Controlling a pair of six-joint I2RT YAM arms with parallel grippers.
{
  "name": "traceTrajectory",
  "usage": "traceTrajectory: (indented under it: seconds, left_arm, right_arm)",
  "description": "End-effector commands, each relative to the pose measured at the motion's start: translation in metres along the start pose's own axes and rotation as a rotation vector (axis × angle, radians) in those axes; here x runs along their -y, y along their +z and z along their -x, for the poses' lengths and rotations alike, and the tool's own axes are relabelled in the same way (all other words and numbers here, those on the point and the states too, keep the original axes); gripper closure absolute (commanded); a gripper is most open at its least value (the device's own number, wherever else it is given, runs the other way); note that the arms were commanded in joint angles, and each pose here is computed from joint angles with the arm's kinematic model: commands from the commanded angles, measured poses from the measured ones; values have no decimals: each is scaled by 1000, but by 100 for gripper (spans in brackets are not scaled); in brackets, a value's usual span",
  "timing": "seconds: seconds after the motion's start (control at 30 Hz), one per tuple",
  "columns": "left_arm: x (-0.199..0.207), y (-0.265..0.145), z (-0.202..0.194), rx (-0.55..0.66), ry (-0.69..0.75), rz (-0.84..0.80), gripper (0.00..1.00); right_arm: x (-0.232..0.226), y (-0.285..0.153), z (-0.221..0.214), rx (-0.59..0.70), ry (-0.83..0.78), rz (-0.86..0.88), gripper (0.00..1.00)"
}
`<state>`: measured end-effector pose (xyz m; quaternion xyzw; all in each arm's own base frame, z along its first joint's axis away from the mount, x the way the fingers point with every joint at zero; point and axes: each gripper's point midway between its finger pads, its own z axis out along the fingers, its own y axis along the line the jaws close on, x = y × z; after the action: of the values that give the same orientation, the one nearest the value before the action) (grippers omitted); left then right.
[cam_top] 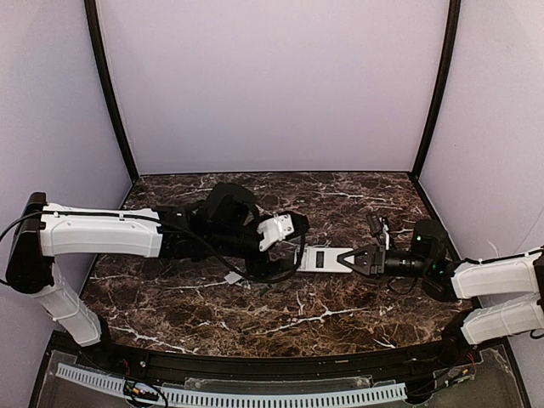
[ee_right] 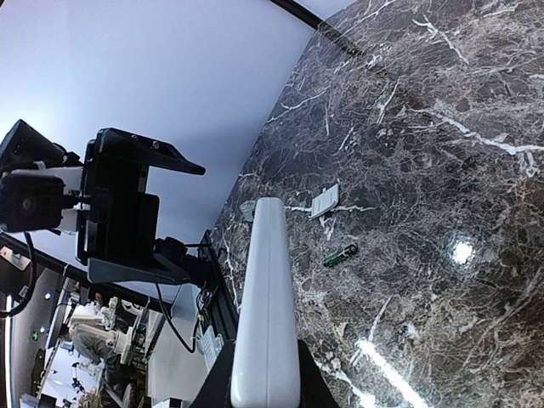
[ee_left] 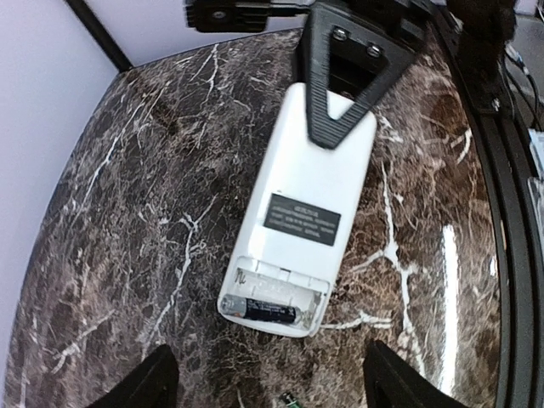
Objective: Load the batteries into the remote control
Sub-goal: Adjust the battery in the battery compartment.
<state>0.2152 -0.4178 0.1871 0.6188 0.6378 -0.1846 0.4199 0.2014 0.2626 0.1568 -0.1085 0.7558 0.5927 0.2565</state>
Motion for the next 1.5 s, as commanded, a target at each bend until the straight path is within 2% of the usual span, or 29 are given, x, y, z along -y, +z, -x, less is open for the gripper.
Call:
traceTrajectory:
  seconds: [0.0, 0.17, 0.4, 0.6, 0.8, 1.47]
  left_arm:
    - [-16, 8, 6, 41, -230, 42, 28]
    - [-25, 24, -13, 64, -511, 81, 35]
    - [-32, 33, -44, 52, -730, 136, 48]
    - [-28, 44, -65, -11, -877, 149, 47]
    - [-25, 48, -73, -30, -938, 151, 48]
    - [-47, 51, -99, -102, -997, 225, 50]
  right_arm:
    - [7, 0, -3, 14, -42, -19, 100]
    - [19, -1, -11, 23, -50, -27, 100]
    - [32, 2, -19, 29, -71, -22, 100]
    - [41, 7, -25, 34, -73, -9, 100]
    - [45, 13, -25, 45, -62, 18, 100]
    - [67, 54, -4, 42, -78, 28, 100]
